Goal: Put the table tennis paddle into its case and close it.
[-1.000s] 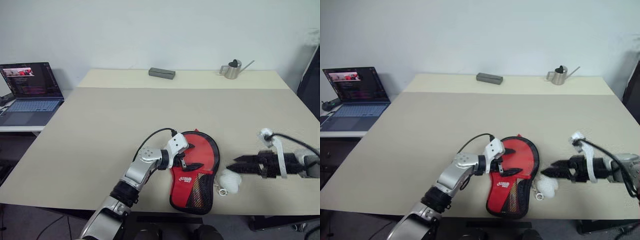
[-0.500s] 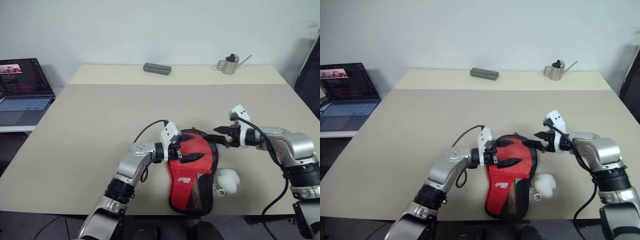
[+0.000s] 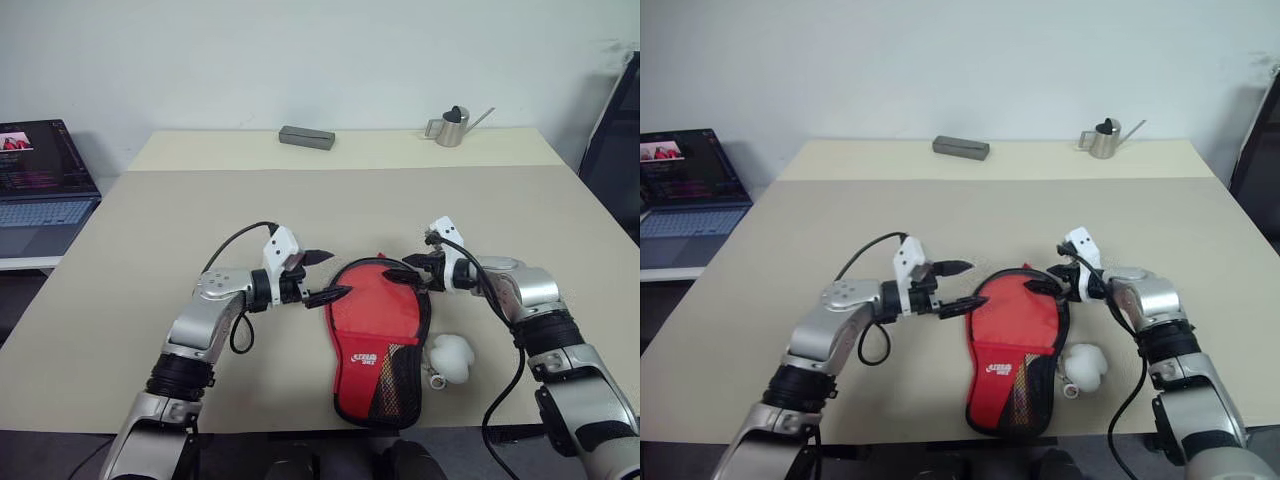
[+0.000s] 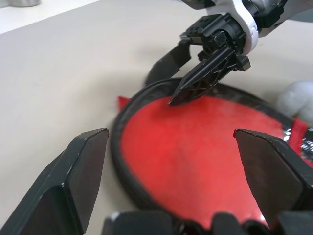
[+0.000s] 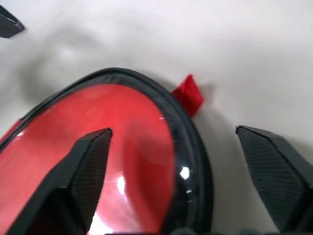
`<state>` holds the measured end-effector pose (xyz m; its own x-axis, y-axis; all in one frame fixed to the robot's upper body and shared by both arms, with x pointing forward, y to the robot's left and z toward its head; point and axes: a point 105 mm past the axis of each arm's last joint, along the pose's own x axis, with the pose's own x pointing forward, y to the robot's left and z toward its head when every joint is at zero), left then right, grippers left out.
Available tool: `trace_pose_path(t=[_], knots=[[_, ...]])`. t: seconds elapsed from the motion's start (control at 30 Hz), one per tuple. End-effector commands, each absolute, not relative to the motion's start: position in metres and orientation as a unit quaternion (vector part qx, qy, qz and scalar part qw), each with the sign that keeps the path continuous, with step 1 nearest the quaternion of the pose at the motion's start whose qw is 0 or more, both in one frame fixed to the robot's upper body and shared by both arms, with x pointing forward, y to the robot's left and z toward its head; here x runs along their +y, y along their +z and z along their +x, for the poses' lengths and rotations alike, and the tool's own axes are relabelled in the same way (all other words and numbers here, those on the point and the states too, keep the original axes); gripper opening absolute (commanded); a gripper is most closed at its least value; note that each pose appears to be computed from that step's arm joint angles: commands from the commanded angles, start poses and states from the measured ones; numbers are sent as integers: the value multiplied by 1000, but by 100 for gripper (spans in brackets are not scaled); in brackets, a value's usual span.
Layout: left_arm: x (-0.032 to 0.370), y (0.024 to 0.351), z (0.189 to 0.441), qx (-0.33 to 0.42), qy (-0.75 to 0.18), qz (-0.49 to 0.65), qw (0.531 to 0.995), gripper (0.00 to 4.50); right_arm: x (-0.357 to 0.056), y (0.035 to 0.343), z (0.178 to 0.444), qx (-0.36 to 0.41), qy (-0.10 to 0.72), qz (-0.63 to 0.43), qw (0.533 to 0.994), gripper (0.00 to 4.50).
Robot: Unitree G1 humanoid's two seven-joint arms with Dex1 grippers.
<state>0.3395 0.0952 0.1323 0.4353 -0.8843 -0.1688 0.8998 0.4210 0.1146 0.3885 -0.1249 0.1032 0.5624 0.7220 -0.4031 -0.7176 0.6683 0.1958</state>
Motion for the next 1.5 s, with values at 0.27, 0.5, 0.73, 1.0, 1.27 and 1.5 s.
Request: trace_pose_path(t=[0.27, 0.5, 0.73, 1.0, 1.27, 1.5], knots=[[96, 141, 338, 19, -525, 96, 845, 450, -117, 115, 402, 202, 421, -14, 884, 75], [93, 140, 337, 19, -528, 96, 843, 450, -109, 124, 407, 178, 433, -49, 882, 3], [88, 137, 335, 21, -536, 96, 838, 450, -95, 134, 416, 150, 437, -79, 883, 3], [84, 136, 333, 21, -541, 95, 835, 450, -77, 147, 428, 127, 440, -97, 884, 3], [83, 133, 333, 24, -541, 96, 835, 450, -70, 139, 431, 137, 442, -125, 878, 3], [80, 131, 333, 25, -545, 97, 833, 450, -74, 139, 439, 135, 407, -124, 895, 172]])
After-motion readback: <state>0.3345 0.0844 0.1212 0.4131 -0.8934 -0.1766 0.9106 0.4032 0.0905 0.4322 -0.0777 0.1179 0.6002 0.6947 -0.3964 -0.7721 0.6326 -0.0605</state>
